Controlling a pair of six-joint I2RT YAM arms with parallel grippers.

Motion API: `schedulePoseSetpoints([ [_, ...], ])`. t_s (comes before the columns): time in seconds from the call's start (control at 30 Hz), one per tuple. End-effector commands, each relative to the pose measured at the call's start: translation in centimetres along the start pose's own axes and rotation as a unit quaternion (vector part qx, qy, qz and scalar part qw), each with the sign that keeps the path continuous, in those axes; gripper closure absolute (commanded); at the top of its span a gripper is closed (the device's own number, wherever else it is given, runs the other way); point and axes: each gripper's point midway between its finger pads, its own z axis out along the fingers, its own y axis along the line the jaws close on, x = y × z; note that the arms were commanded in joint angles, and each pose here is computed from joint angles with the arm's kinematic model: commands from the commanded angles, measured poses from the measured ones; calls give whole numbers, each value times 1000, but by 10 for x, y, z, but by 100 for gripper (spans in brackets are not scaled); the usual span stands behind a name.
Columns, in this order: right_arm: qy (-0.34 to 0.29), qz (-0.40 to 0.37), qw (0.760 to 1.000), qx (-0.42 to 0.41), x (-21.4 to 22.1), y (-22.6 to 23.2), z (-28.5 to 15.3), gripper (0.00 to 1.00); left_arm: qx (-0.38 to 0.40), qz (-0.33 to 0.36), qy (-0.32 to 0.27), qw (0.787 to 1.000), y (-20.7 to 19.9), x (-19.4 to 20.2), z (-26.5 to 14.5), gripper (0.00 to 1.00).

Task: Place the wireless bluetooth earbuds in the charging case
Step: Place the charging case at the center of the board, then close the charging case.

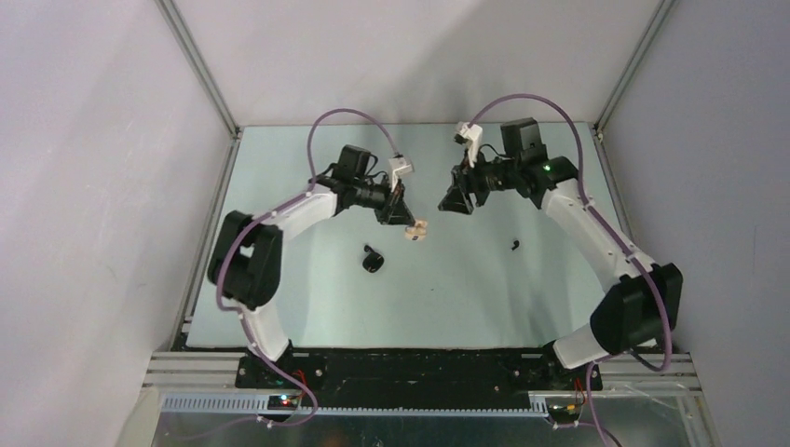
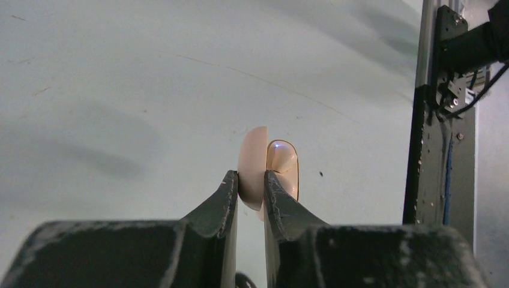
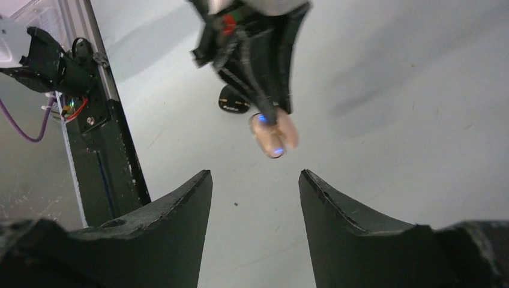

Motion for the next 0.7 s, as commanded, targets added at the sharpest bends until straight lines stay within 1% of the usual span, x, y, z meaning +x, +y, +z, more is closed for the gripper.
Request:
schedulePoseSetpoints([
  [0.0,6,-5,1000,25,10,11,-26,39,4,-23,-39,999,19,-29,28,100],
  [0.03,10,-4,1000,29,15,12,-30,39,2,-47,-45,998,23,-30,31,100],
  [0.07,11,-1,999,37,18,10,-34,39,-1,-49,-54,997,32,-32,38,100],
  [0.1,14,3,999,40,22,11,-37,39,-1,-75,-55,996,33,-32,41,100],
  [0.17,15,11,999,49,26,9,-43,39,0,-88,-62,994,42,-35,50,100],
  [0.4,18,23,997,69,35,2,-53,39,4,-110,-62,992,57,-30,68,100],
  [0.53,20,26,997,71,37,-3,-51,39,-7,-123,-53,991,65,-19,76,100],
  [0.6,22,29,997,71,38,-5,-49,39,-24,-133,-47,990,72,-11,79,98],
  [0.63,22,30,997,71,38,-6,-49,39,-28,-138,-43,989,75,-7,81,93],
  [0.67,23,32,997,70,39,-7,-48,39,-35,-140,-41,989,78,-4,81,91],
])
